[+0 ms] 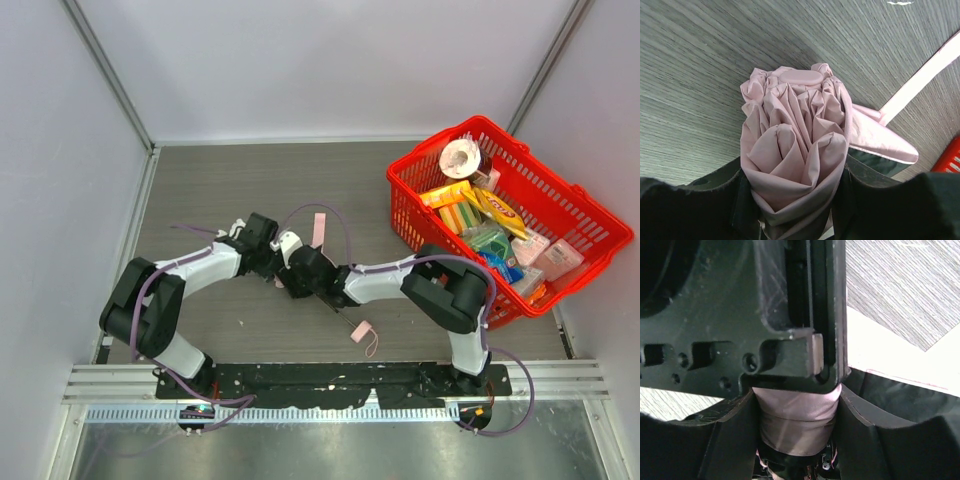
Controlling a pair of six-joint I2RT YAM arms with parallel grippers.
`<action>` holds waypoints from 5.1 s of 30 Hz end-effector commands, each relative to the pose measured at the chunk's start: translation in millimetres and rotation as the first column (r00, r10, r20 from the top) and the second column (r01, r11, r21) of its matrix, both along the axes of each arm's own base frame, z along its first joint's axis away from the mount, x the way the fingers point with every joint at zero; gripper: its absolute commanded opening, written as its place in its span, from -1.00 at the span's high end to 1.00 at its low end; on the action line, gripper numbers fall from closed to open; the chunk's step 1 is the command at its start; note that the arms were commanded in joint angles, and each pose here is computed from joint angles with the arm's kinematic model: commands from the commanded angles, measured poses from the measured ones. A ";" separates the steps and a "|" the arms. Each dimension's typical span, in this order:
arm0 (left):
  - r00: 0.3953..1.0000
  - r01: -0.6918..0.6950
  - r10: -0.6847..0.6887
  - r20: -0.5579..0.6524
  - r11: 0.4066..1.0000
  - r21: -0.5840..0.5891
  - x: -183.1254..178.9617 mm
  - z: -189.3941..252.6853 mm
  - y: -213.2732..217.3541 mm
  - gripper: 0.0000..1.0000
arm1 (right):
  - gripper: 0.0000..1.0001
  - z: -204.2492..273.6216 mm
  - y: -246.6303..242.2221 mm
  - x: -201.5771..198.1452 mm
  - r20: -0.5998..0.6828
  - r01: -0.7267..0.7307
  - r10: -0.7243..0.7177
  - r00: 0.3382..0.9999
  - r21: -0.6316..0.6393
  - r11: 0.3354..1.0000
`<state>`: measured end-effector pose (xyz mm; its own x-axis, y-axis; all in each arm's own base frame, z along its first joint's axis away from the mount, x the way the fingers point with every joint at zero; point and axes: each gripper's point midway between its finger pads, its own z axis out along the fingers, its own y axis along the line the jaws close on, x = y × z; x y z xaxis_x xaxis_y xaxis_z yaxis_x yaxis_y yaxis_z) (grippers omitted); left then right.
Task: Put away the umbrella
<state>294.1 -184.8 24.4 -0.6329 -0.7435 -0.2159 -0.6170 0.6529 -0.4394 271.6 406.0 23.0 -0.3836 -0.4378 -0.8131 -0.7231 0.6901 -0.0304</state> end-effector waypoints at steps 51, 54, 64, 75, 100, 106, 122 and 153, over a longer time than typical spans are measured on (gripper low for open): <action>0.974 0.068 -0.036 -0.222 0.988 0.139 -107.7 -76.6 46.4 1.00 | -0.49 54.9 -40.7 5.2 -0.189 -0.011 0.019 0.982 0.045 0.999; 0.963 0.082 -0.037 -0.269 0.984 0.156 -111.4 -71.1 47.2 1.00 | -0.53 80.9 -30.7 -0.5 -0.006 -0.043 0.043 0.999 0.079 0.996; 0.942 0.068 -0.029 -0.334 0.992 0.108 -112.2 -50.7 38.8 1.00 | -0.56 50.9 -3.8 -10.4 0.109 -0.122 0.125 0.986 -0.034 0.992; 0.942 0.064 -0.053 -0.332 0.998 0.024 -102.8 -24.3 25.3 1.00 | -0.41 -17.9 -28.5 -15.8 0.155 0.020 0.023 0.988 -0.272 0.962; 0.989 0.119 -0.119 0.085 0.993 0.008 -64.6 -2.7 30.9 -0.99 | 0.99 -22.6 -7.2 -51.1 -0.278 -0.110 0.154 0.948 0.168 0.980; 0.992 0.087 -0.087 0.086 0.996 0.013 -65.5 -14.7 35.3 -0.99 | 0.99 23.0 2.3 -35.3 -0.376 -0.054 0.211 0.902 0.388 0.920; 0.991 0.064 -0.067 0.114 0.998 0.024 -53.0 -27.3 33.2 0.37 | 0.99 33.6 8.9 -42.0 -0.464 -0.077 0.372 0.804 0.540 0.838; 0.984 -0.028 0.023 -0.177 0.999 -0.026 -85.6 -21.6 28.7 1.00 | -0.47 -23.4 8.2 -52.0 0.062 -0.059 0.076 0.995 -0.234 0.970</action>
<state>256.3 -171.1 34.3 -0.5964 -0.7893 -0.1461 -0.6212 0.5691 -0.5388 234.6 422.4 32.5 -0.4073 -0.4922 -0.7693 -0.7109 0.6997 -0.0713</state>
